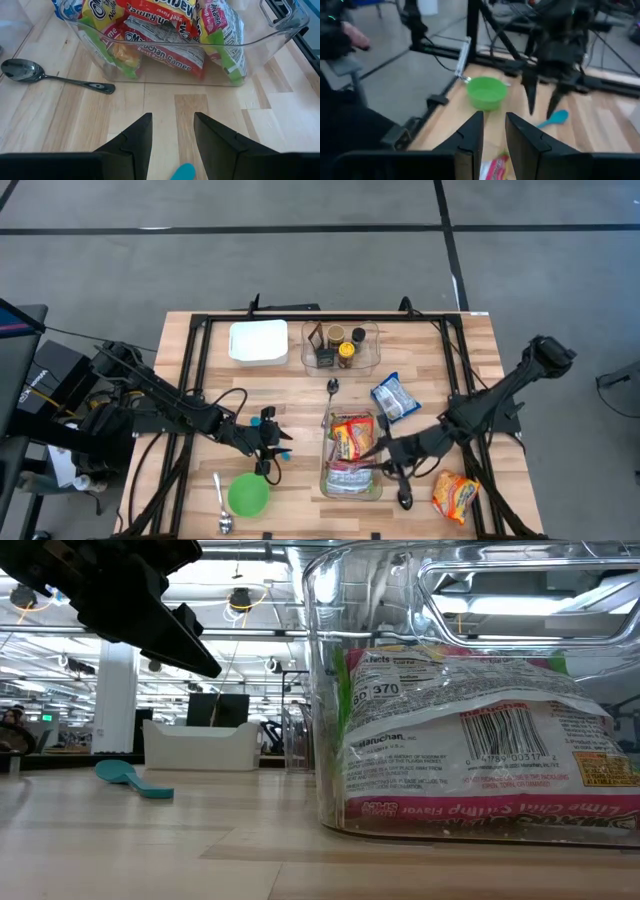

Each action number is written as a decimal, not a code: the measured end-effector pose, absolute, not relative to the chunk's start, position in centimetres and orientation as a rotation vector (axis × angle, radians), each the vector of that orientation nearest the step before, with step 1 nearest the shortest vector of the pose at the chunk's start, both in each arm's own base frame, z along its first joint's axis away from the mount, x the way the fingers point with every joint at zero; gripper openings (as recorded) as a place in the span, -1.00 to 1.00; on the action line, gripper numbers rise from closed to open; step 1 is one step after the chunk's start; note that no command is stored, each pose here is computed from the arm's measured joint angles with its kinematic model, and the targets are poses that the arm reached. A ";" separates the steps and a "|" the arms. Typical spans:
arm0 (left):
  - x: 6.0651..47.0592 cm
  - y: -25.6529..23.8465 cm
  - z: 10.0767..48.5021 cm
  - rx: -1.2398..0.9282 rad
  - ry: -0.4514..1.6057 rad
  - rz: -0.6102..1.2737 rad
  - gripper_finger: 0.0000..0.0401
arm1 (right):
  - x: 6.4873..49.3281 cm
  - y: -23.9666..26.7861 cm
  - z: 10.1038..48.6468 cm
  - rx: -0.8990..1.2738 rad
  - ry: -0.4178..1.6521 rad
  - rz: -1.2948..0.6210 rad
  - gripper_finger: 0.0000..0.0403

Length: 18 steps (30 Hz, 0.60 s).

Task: Pick & Place Food Item
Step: Put the blue spoon into the white bin

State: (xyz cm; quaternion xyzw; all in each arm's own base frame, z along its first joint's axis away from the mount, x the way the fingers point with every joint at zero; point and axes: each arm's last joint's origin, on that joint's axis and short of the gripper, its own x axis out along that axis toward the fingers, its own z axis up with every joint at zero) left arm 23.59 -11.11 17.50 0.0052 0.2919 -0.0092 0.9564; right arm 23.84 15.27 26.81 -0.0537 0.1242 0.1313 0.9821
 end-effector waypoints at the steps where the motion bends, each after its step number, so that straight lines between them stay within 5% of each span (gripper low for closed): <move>1: 23.6 -11.1 17.5 0.011 0.592 -0.019 -0.30 | 23.8 14.9 27.1 -0.104 0.242 0.261 -0.63; 18: 23.6 -11.1 17.5 0.011 0.592 -0.017 -0.30 | 18.7 7.3 28.1 -0.062 0.175 0.077 -0.63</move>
